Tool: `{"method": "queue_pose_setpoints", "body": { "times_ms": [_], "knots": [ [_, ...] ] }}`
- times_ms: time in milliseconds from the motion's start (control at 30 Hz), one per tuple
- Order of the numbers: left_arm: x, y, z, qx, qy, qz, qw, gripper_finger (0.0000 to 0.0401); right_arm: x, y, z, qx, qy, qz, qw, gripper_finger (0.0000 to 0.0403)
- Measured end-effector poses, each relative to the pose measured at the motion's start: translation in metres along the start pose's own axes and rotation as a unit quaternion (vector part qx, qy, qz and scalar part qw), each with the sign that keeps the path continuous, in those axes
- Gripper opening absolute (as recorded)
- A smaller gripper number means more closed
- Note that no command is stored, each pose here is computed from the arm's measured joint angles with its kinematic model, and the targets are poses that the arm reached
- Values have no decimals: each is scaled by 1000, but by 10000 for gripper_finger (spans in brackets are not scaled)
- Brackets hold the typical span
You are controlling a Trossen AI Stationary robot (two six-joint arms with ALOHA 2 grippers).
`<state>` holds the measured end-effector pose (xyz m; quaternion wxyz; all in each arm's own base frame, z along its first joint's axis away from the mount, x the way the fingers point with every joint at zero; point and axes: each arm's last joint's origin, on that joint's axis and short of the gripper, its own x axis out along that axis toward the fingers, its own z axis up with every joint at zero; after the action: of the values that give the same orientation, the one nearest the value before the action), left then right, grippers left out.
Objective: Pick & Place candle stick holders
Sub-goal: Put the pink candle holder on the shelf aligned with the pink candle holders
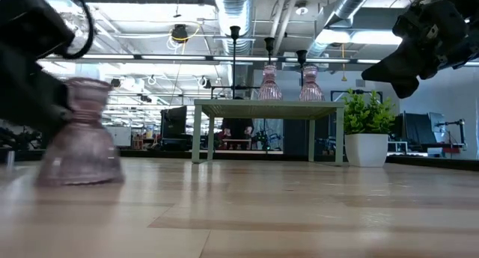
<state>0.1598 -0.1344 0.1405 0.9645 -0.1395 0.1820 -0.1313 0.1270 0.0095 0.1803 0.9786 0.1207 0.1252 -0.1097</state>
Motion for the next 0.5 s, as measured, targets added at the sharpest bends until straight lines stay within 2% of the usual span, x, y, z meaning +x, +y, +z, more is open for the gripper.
{"method": "queue_pose_setpoints", "body": {
  "times_ms": [267,500],
  "knots": [
    [7,16,22,71,-75,34,994,4,0,0,0,0,0,0,1000,0],
    [12,42,34,62,-89,78,991,4,0,0,0,0,0,0,1000,0]
  ]
}}
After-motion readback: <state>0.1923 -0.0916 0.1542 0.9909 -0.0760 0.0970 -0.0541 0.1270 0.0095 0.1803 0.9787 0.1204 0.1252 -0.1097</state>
